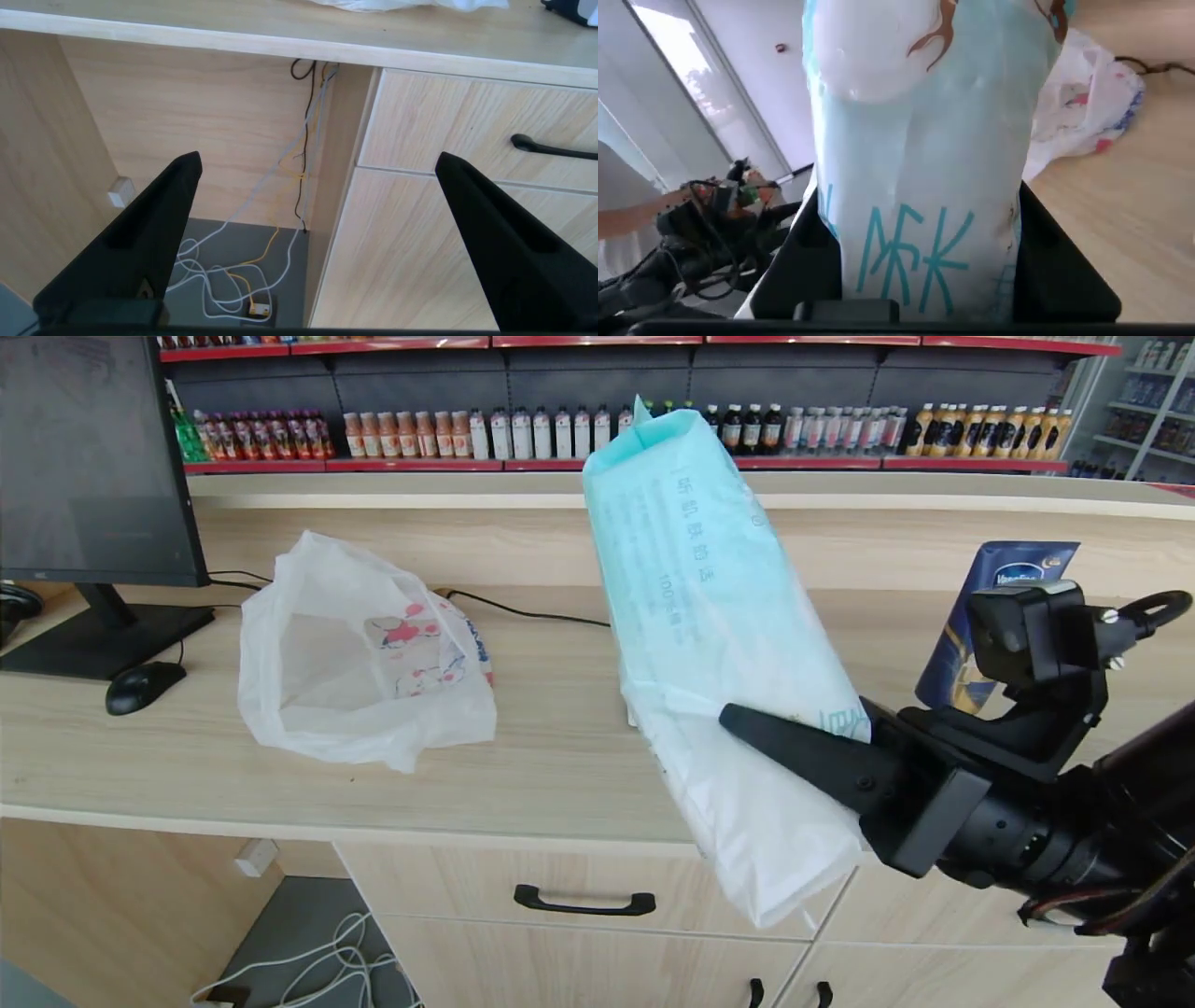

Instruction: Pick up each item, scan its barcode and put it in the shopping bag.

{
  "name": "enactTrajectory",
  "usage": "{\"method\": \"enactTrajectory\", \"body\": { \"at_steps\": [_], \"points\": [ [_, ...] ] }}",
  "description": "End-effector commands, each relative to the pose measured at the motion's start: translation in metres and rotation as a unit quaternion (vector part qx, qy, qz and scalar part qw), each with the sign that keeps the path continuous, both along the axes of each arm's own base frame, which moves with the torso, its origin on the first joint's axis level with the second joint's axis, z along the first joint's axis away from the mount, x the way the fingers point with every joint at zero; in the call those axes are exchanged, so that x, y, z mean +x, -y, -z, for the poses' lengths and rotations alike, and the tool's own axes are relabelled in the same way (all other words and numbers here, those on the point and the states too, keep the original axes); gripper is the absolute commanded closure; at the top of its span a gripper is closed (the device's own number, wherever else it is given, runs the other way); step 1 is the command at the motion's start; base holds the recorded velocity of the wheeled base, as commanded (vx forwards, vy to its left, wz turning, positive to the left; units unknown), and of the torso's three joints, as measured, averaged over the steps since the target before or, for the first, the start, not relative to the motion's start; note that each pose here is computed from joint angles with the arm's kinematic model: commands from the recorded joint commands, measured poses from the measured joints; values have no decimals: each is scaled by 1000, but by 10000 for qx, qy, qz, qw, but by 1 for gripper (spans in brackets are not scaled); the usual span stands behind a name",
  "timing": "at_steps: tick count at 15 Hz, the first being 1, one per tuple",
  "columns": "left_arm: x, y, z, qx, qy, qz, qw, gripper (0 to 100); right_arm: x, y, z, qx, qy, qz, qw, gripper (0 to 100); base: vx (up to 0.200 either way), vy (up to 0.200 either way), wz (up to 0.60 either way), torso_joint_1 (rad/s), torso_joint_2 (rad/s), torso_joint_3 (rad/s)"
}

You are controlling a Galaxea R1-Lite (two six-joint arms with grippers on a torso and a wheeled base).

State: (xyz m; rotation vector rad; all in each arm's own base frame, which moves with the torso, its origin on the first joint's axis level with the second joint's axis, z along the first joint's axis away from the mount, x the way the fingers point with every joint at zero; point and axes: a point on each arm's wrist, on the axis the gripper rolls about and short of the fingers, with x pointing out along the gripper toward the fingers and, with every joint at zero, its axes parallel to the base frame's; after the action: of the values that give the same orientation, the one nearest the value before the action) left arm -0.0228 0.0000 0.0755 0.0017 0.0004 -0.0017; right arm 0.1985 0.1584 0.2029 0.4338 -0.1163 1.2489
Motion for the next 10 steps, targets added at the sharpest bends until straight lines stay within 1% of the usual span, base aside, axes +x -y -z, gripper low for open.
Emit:
{"method": "enactTrajectory", "body": {
  "at_steps": [1,3,4,5,7,8,9,10],
  "points": [
    [0,0,0,-1,2,-1,10000,0,14,-9,-4,46,396,532,9978,100,0,0,0,0,0,0],
    [0,0,0,-1,2,-1,10000,0,27,-17,-10,153,711,1266,9893,100,0,0,0,0,0,0],
    [0,0,0,-1,2,-1,10000,0,33,-20,-9,185,730,1763,9814,100,0,0,0,0,0,0],
    [0,0,0,-1,2,7,10000,0,37,-27,-11,317,678,2237,9718,100,0,0,0,0,0,0],
    [0,0,0,-1,2,-1,10000,0,41,-35,-15,575,492,2894,9542,100,0,0,0,0,0,0],
    [0,0,0,-1,2,-1,10000,0,43,-35,-13,494,311,3250,9439,100,0,0,0,0,0,0],
    [0,0,0,-1,2,-1,10000,0,44,-35,-11,400,294,3411,9387,100,0,0,0,0,0,0],
    [0,0,0,-1,2,-1,10000,0,44,-35,-11,400,294,3411,9387,100,0,0,0,0,0,0]
  ]
}}
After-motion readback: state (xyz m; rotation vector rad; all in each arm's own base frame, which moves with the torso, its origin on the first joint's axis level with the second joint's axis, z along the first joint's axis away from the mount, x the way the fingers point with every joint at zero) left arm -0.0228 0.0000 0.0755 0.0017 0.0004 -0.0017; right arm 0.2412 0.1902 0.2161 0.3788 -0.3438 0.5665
